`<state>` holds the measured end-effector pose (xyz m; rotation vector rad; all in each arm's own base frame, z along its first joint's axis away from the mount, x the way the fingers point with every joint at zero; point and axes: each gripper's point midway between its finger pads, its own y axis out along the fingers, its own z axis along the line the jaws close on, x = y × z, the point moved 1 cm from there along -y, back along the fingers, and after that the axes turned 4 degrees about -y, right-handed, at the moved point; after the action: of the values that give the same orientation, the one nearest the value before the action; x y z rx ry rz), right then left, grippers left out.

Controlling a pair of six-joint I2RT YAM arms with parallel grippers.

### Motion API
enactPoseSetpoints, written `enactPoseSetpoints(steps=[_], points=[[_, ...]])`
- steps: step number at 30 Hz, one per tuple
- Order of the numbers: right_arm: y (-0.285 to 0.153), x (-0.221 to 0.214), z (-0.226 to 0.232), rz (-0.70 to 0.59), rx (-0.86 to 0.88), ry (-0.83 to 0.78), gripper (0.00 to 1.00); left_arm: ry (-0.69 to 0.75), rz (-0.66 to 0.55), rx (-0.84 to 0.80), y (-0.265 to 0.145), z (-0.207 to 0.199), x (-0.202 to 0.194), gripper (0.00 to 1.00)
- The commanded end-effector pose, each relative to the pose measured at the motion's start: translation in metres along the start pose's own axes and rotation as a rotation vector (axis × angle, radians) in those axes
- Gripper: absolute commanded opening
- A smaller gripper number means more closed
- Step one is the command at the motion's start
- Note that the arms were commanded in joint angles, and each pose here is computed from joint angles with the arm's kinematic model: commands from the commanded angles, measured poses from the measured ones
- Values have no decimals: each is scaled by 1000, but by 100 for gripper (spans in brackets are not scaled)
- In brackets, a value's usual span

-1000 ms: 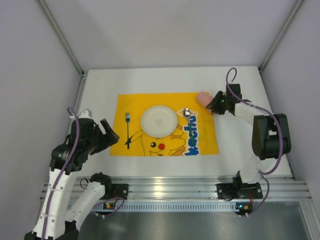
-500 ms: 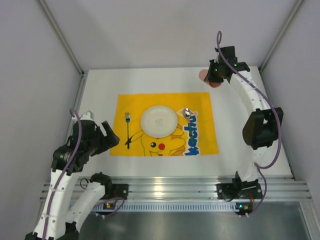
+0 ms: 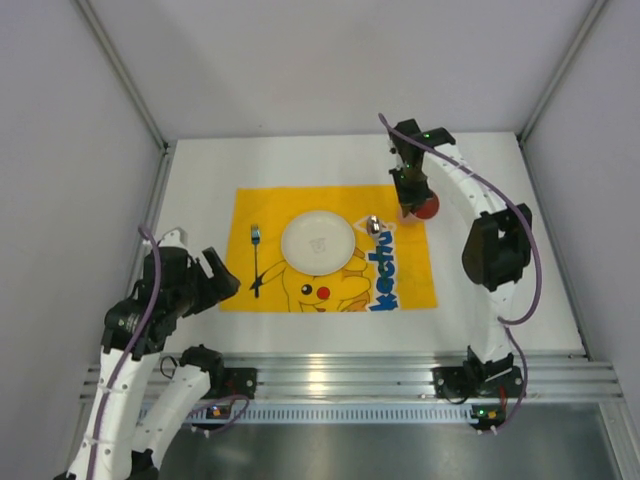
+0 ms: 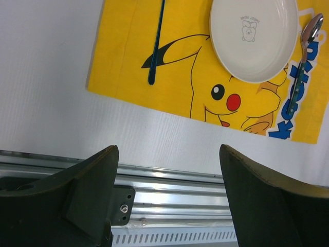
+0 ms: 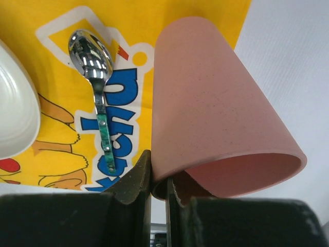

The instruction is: Set the dinner table for one person

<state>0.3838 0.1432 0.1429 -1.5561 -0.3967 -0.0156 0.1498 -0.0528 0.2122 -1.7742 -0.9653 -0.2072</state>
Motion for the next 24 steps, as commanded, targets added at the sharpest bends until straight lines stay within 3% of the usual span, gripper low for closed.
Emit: enactPoseSetpoints(steps=[1, 7, 11, 15, 24], points=[[-2, -4, -4, 26, -70, -35, 0, -6, -15, -33, -6, -4, 1, 85], [18, 5, 5, 47, -54, -46, 8, 4, -16, -10, -12, 2, -1, 85], [25, 14, 7, 38, -63, -45, 41, -1, -21, -2, -15, 4, -1, 85], [15, 32, 4, -21, -83, -37, 57, -5, -18, 6, -15, 6, -2, 85], [-34, 64, 3, -191, -78, -16, 61, 14, -13, 10, -8, 1, 4, 85]])
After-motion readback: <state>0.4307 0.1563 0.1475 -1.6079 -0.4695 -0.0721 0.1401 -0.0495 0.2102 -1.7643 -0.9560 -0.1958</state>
